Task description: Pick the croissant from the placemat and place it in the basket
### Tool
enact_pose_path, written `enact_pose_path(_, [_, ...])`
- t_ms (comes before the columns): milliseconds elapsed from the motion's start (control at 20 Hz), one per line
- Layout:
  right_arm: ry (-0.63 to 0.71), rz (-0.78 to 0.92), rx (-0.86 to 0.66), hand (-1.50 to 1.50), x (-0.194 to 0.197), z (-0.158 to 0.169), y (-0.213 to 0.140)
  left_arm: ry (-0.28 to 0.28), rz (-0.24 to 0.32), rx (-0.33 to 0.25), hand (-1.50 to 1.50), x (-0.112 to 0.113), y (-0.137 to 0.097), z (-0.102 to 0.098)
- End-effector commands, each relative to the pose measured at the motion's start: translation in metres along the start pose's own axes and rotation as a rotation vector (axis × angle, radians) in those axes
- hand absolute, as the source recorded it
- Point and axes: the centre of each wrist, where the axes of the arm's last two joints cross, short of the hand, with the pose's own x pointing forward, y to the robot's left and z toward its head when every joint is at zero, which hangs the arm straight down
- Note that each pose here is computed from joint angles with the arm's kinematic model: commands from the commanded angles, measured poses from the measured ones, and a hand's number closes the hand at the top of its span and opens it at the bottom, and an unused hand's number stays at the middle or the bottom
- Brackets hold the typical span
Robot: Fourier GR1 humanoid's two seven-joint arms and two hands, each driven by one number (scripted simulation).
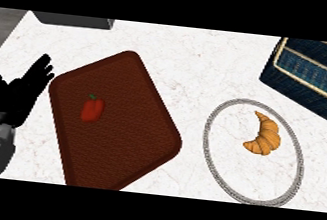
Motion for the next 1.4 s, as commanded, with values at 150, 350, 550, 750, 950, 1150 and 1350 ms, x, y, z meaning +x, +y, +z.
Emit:
enact_pose_path(150, [-0.065, -0.120, 0.025, -1.50, -0.051, 0.037, 0.000, 0.010, 0.004, 0.005, 0.00, -0.012, 0.000, 0.005])
enact_pose_path(350, [-0.092, -0.197, -0.087, -1.50, -0.065, 0.034, 0.037, -0.011, -0.009, 0.009, 0.00, -0.007, -0.009, 0.013])
enact_pose_path(550, [-0.117, -0.209, -0.074, -1.50, -0.088, 0.039, 0.065, -0.002, 0.005, 0.005, 0.00, 0.009, 0.005, 0.005])
enact_pose_path(750, [-0.121, -0.222, -0.104, -1.50, -0.092, 0.017, 0.121, -0.014, -0.002, -0.010, 0.00, -0.017, -0.001, 0.005])
enact_pose_path(950, [-0.122, -0.203, -0.142, -1.50, -0.105, -0.007, 0.138, -0.024, -0.022, -0.010, 0.00, 0.001, -0.005, 0.012])
enact_pose_path(1150, [-0.161, -0.269, -0.171, -1.50, -0.096, -0.035, 0.186, -0.010, -0.004, -0.024, 0.00, 0.015, -0.016, -0.003])
enact_pose_path(1350, [-0.169, -0.357, -0.184, -1.50, -0.108, -0.051, 0.195, -0.016, 0.013, -0.027, 0.00, 0.002, -0.020, -0.010])
